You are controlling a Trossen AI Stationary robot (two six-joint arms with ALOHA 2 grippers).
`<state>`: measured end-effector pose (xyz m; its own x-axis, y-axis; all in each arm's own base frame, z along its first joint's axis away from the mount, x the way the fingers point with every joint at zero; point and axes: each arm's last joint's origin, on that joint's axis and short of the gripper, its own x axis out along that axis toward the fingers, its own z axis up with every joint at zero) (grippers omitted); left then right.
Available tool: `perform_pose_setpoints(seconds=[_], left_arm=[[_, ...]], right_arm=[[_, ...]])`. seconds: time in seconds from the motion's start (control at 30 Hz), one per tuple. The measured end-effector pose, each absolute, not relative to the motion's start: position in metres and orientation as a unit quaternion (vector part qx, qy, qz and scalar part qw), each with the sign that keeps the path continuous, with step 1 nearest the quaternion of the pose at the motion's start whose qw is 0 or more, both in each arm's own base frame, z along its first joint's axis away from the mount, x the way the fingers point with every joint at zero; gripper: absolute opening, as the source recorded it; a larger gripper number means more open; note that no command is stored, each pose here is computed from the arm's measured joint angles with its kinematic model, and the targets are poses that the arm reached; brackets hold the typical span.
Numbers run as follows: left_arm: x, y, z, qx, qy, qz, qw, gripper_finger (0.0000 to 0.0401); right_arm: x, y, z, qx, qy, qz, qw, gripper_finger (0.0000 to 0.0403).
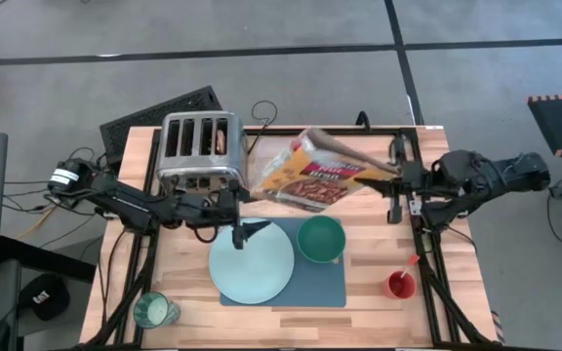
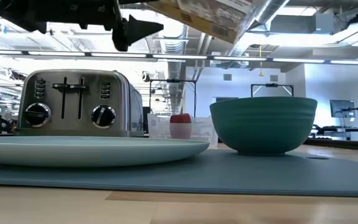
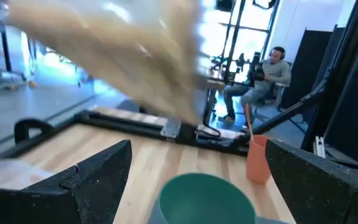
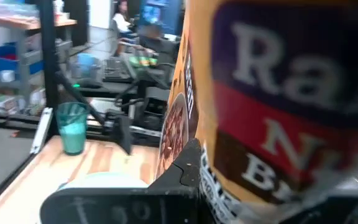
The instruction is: Arrange a breakfast setting
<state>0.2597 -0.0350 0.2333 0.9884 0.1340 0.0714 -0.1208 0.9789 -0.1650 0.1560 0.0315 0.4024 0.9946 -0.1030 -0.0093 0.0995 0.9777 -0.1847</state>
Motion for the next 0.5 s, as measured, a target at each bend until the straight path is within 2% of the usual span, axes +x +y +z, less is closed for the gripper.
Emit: perform_pose_setpoints(seconds=[0.5], left_arm=[[0.258, -0.037, 0.254, -0.018, -0.134, 0.043, 0.990, 0.0355]], right_arm=[[0.207, 0.052, 0.401, -0.105, -0.051, -0.014, 0.993, 0.0023]])
